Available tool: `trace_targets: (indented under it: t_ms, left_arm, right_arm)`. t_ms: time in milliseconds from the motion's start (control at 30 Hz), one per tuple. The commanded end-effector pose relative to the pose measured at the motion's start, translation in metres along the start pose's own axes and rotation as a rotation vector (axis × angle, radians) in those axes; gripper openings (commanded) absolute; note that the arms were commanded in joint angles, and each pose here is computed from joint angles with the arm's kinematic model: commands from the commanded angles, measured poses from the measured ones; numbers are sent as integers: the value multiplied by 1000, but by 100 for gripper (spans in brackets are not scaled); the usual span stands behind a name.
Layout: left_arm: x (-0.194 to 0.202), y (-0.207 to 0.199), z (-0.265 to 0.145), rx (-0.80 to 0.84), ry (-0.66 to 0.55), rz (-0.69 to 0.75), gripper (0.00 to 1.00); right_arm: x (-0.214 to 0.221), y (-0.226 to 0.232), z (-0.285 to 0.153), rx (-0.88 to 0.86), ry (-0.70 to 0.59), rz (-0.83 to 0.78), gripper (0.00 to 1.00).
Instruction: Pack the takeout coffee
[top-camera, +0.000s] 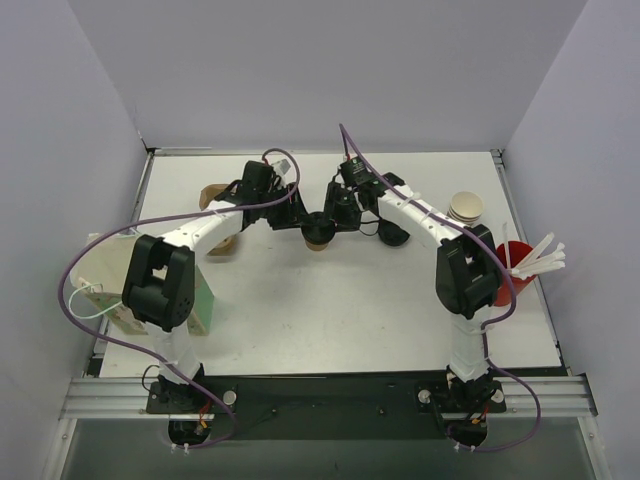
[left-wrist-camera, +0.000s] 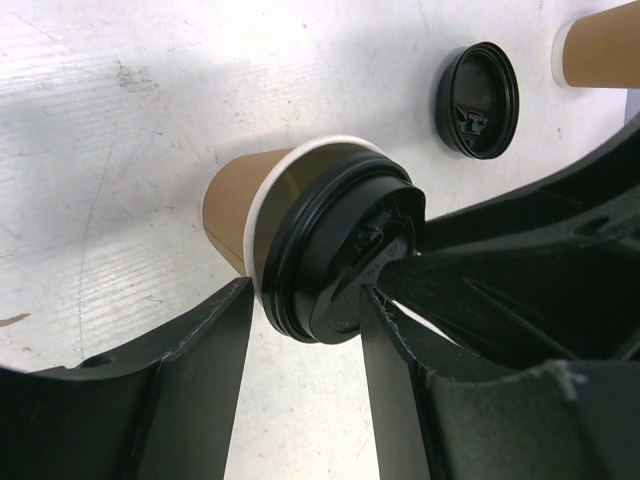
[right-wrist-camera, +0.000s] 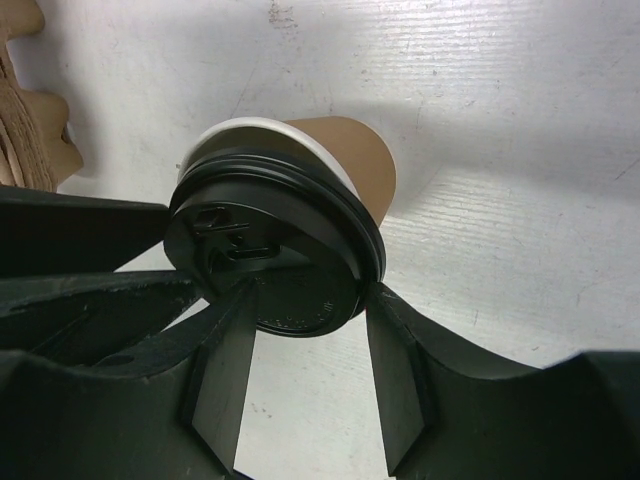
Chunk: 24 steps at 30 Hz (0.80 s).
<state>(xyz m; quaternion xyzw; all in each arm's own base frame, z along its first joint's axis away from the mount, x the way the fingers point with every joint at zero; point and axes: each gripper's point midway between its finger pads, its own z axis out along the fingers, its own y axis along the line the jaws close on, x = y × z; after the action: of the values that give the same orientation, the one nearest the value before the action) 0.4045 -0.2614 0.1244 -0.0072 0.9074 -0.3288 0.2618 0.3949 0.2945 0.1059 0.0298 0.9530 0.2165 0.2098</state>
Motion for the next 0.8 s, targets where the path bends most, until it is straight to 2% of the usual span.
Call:
trace_targets:
  t_ms: [0, 533, 767]
  left_arm:
    - [-17, 2, 0, -36, -30, 52, 57]
    - [-31, 9, 15, -67, -51, 79, 58]
    - [-29, 11, 20, -69, -51, 64, 58]
  right_arm:
    - [-3, 3, -4, 20, -1, -16, 43]
    - [-8, 1, -3, 33, -6, -34, 47]
    - [-24, -1, -7, 38, -45, -28, 47]
